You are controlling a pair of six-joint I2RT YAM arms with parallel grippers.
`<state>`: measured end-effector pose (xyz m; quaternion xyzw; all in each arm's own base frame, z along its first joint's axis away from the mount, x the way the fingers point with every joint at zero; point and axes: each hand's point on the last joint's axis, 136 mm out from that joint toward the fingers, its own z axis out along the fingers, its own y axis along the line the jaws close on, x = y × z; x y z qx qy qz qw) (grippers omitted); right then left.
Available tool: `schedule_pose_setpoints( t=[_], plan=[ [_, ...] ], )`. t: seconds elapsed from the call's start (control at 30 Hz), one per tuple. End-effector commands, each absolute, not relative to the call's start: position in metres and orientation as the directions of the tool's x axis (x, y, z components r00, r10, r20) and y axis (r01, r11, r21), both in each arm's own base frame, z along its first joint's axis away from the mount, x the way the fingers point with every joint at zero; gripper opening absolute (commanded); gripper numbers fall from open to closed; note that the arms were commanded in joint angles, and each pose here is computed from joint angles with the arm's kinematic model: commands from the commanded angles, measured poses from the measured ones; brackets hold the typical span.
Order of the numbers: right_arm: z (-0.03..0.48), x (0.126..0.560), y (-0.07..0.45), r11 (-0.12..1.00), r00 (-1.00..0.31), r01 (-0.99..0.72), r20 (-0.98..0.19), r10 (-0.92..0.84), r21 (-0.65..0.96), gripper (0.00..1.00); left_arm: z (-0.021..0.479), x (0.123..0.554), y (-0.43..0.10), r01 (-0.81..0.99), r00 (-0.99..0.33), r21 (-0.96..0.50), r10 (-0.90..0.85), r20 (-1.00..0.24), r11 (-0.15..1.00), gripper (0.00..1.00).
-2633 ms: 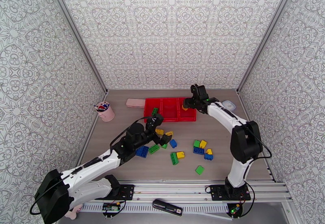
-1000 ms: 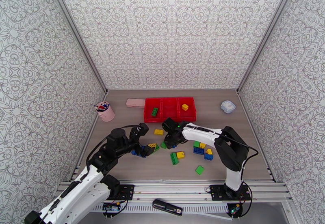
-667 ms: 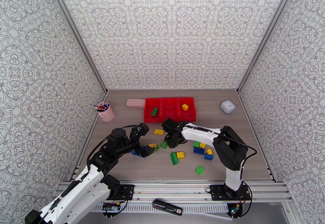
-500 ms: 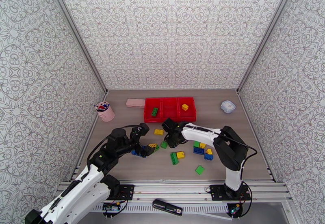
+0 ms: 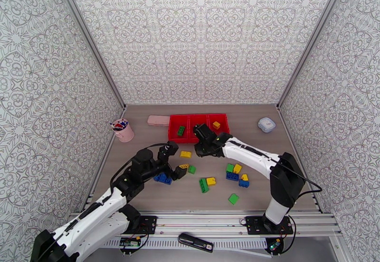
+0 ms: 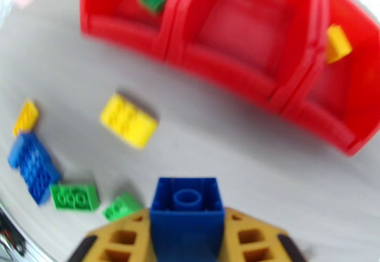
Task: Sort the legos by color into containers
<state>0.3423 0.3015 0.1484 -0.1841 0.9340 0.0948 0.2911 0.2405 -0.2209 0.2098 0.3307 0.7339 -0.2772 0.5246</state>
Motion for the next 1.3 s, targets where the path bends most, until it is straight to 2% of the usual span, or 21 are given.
schedule_pose_setpoints(
  t=[0.0, 0.2, 0.4, 0.63, 0.7, 0.87, 0.93, 1.03, 1.27],
  plan=[
    [0.176, 0.378, 0.302, 0.934, -0.708, -0.35, -0.674, -0.211, 0.076, 0.25, 0.221, 0.255, -0.222, 0.738, -0.196, -0.067, 0.119, -0.973, 0.671, 1.0],
    [0.176, 0.425, 0.308, 0.932, -0.685, -0.355, -0.699, -0.205, 0.076, 0.26, 0.223, 0.269, -0.224, 0.713, -0.186, -0.055, 0.112, -0.976, 0.699, 1.0],
    [0.154, 0.469, 0.319, 0.927, -0.676, -0.372, -0.698, -0.236, 0.047, 0.26, 0.22, 0.272, -0.225, 0.713, -0.187, -0.044, 0.128, -0.974, 0.7, 1.0],
    [0.124, 0.495, 0.325, 0.923, -0.701, -0.383, -0.66, -0.272, 0.026, 0.28, 0.218, 0.271, -0.223, 0.711, -0.188, -0.035, 0.142, -0.972, 0.702, 1.0],
    [0.124, 0.496, 0.325, 0.922, -0.702, -0.386, -0.657, -0.276, 0.025, 0.34, 0.215, 0.269, -0.224, 0.718, -0.187, -0.023, 0.16, -0.969, 0.696, 1.0],
    [0.15, 0.485, 0.321, 0.917, -0.689, -0.395, -0.676, -0.262, 0.048, 0.62, 0.205, 0.259, -0.228, 0.772, -0.185, 0.011, 0.242, -0.952, 0.635, 1.0],
    [0.16, 0.474, 0.315, 0.917, -0.686, -0.395, -0.682, -0.254, 0.056, 0.7, 0.2, 0.255, -0.229, 0.789, -0.188, 0.024, 0.278, -0.942, 0.614, 1.0],
    [0.171, 0.455, 0.3, 0.923, -0.683, -0.38, -0.693, -0.231, 0.067, 0.76, 0.193, 0.248, -0.229, 0.821, -0.17, 0.073, 0.365, -0.916, 0.566, 1.0],
    [0.158, 0.398, 0.264, 0.928, -0.731, -0.36, -0.647, -0.217, 0.096, 0.8, 0.167, 0.243, -0.223, 0.882, -0.146, 0.167, 0.592, -0.792, 0.441, 1.0]
  ],
)
